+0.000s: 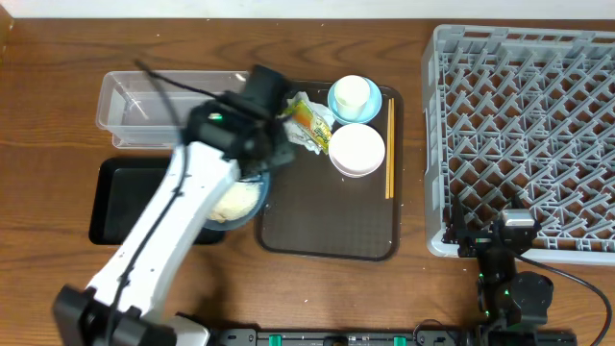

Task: Sort waste into correct bins and load items into the dishwasher rack
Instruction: 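Lift the blue plate and carry it over the black tray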

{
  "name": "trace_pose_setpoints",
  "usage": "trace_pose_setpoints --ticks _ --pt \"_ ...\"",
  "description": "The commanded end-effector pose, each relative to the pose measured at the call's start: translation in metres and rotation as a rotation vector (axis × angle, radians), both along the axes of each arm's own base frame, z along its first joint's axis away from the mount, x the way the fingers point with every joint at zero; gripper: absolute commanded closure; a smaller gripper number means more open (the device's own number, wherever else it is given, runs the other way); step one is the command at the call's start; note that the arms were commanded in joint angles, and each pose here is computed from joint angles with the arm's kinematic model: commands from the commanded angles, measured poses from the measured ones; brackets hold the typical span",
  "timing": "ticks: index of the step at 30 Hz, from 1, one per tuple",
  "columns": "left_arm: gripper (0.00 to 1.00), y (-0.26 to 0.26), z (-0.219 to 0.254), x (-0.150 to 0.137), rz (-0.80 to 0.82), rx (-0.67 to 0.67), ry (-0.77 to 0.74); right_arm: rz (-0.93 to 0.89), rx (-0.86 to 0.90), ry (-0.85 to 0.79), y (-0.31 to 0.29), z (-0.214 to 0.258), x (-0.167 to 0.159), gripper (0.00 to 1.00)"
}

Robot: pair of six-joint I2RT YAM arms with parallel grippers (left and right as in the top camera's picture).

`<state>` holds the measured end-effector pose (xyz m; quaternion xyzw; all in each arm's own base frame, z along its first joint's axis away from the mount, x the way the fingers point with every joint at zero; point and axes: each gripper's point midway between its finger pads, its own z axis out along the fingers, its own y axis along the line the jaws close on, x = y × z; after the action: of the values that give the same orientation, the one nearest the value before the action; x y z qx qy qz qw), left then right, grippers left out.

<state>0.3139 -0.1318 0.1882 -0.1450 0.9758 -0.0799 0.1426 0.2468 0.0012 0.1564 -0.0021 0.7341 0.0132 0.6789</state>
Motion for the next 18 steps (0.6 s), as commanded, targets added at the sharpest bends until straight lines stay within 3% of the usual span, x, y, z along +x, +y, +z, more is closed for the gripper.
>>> trace_pose_setpoints --ticks 1,18 --pt "0.94 0.009 0.029 0.001 -0.027 -0.104 -0.056 -0.001 -0.013 0.004 -0.001 -0.002 0.000 0.01" --pt "0.94 0.055 0.058 0.012 -0.024 -0.447 -0.092 -0.001 -0.013 0.004 -0.001 -0.002 0.000 0.01"
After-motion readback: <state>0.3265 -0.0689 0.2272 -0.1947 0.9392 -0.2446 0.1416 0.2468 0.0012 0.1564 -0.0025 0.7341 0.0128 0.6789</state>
